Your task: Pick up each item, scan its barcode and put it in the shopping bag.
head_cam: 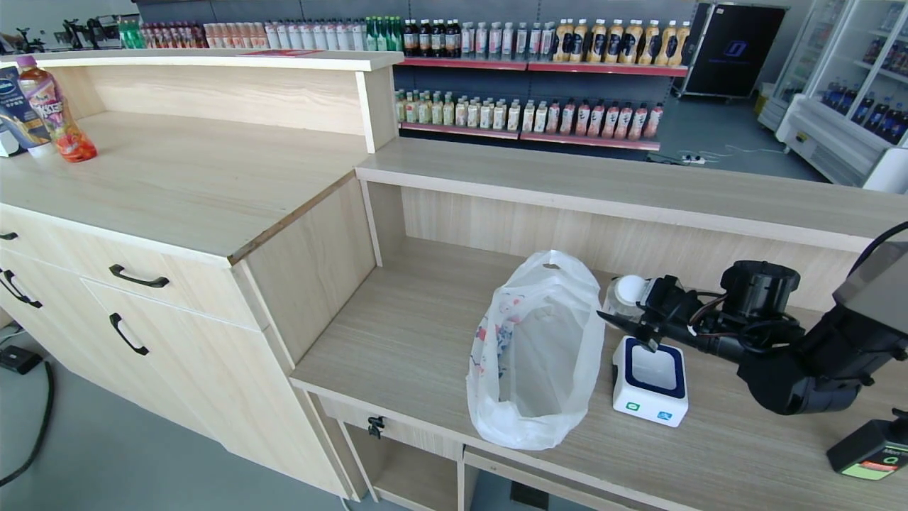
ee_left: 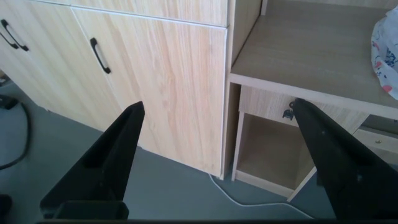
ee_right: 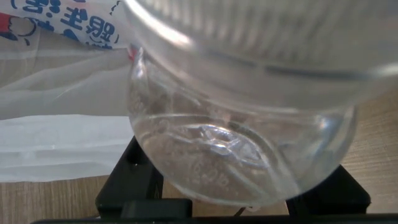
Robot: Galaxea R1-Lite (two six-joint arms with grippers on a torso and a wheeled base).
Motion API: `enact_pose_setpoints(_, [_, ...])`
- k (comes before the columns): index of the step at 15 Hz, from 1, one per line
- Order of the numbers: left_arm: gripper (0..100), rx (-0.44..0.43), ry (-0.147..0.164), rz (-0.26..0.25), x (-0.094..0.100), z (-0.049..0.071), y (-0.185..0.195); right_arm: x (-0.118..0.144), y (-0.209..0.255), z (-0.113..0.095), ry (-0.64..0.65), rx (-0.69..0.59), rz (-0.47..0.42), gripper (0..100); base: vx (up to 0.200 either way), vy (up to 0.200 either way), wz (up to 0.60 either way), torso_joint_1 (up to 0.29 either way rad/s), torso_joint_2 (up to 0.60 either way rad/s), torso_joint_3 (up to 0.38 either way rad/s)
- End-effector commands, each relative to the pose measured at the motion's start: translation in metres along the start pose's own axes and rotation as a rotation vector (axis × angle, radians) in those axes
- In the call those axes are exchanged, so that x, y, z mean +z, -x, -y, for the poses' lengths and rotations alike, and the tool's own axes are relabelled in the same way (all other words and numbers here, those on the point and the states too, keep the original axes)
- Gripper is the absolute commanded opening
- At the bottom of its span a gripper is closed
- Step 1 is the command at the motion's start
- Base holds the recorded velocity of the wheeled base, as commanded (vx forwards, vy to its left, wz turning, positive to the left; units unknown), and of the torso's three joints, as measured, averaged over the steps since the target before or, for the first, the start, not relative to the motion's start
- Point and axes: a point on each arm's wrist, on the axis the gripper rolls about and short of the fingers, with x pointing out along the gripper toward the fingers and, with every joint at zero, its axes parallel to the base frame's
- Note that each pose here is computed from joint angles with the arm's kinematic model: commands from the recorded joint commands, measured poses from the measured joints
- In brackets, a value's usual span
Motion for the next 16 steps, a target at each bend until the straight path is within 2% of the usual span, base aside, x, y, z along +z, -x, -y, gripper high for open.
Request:
enact_pose_setpoints(1, [100, 0.001, 0.001, 0.0, 0.0, 0.0, 0.0, 0.001, 0.0, 0.0, 0.002, 0.0, 0.003, 0, 0.0, 0.0, 0.0, 0.0, 0.0, 0.0])
enact_pose_setpoints(5, [100, 0.001, 0.001, 0.0, 0.0, 0.0, 0.0, 0.011, 0.007, 0.012, 0.021, -0.03, 0.013, 0, 0.0, 0.0, 0.0, 0.0, 0.0, 0.0])
enact_pose_setpoints(13, [100, 0.001, 0.001, 0.0, 0.0, 0.0, 0.0, 0.005, 0.023, 0.013, 0.056, 0.002, -0.06, 0, 0.0, 0.0, 0.0, 0.0, 0.0, 0.0])
enact_pose_setpoints(16, [100, 0.001, 0.001, 0.0, 0.0, 0.0, 0.0, 0.007, 0.026, 0.018, 0.059, -0.01, -0.063, 0, 0.0, 0.0, 0.0, 0.0, 0.0, 0.0])
